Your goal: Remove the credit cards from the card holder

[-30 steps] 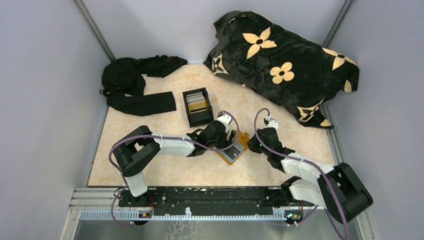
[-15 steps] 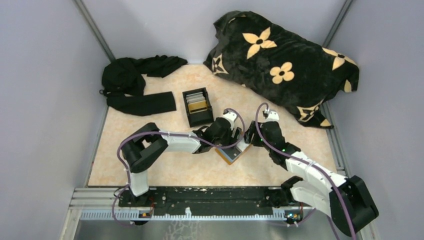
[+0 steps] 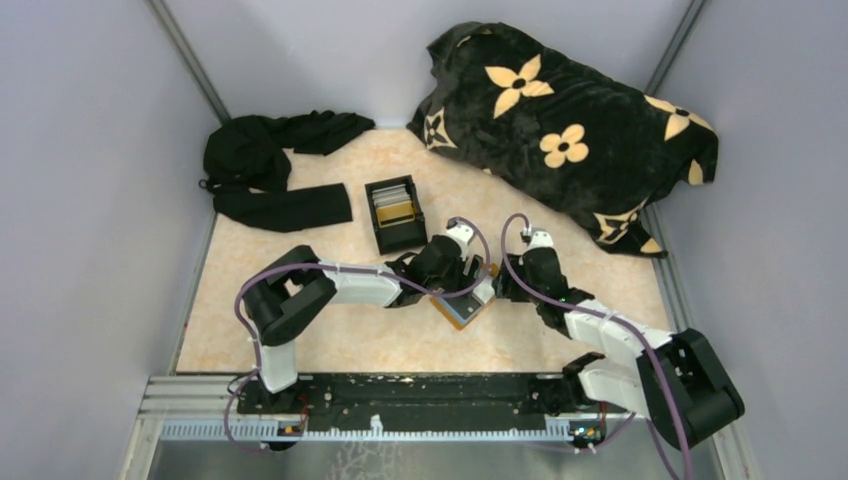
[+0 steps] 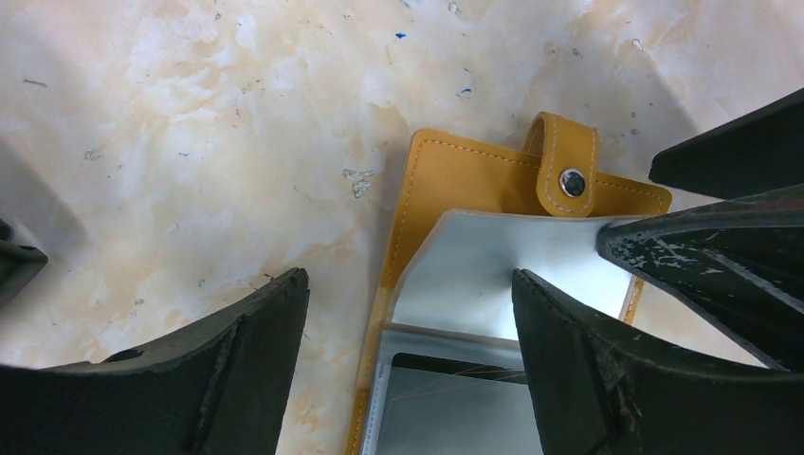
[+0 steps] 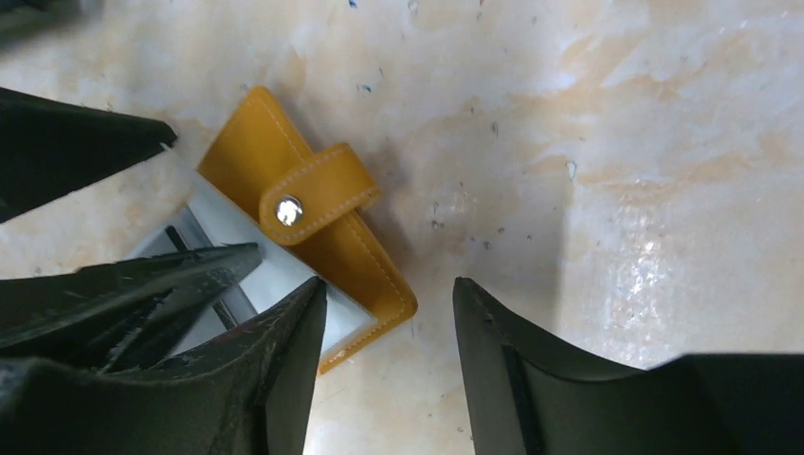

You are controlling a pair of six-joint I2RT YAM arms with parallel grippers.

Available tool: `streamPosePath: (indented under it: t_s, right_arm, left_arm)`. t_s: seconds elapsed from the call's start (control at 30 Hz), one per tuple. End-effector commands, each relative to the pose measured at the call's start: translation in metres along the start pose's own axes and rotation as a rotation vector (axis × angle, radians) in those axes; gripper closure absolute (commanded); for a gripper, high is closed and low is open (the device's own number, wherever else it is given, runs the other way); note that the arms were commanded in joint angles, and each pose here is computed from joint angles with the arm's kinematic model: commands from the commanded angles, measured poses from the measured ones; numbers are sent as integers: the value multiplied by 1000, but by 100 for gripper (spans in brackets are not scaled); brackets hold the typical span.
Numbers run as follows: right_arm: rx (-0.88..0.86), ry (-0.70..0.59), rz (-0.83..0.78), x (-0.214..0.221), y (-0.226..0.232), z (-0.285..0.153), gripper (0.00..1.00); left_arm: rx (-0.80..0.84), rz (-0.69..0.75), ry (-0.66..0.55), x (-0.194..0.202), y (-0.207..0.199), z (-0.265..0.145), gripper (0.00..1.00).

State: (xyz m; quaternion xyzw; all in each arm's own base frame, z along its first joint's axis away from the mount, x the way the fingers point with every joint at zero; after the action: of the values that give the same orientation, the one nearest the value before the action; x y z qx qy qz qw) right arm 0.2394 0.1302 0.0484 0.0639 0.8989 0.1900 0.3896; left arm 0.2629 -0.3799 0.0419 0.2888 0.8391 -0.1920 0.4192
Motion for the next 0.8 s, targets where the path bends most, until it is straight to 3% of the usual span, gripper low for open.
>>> streamPosePath:
  t_s: [0.0,0.1,0.3,0.6,0.77]
  right_arm:
    - [-79,-29,-3,-8,11,7,49]
    - [-117,-21,0,-6,16,9,54]
    - [-196,-51,36,-9,28,3,100]
    - [-166,-85,113,-10,22,-4,100]
    - [-20,-192,328,-19,-2,-12,100]
  left_arm:
    - [-1,11,117,40,7,-3,16]
    - [0,9,109,37,8,-4,16]
    - [-2,9,113,40,9,-4,16]
    - [-64,-8,62,23,22,-11,11]
    - [-157,-91,-34,-6,33,-30,8]
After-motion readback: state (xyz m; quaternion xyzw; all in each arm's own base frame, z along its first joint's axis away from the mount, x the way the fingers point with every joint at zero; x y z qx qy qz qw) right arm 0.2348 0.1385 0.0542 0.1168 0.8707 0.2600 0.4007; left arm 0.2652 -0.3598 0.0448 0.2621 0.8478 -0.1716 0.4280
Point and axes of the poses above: each gripper's point midway between its finger pads, its own z axis out along the fingers, its own y axis along the line the jaws close on, x = y × z, the point moved 2 cm from there along -z, back along the fingers, and after that the axes turned 6 degrees about z, right-handed, at the moved point
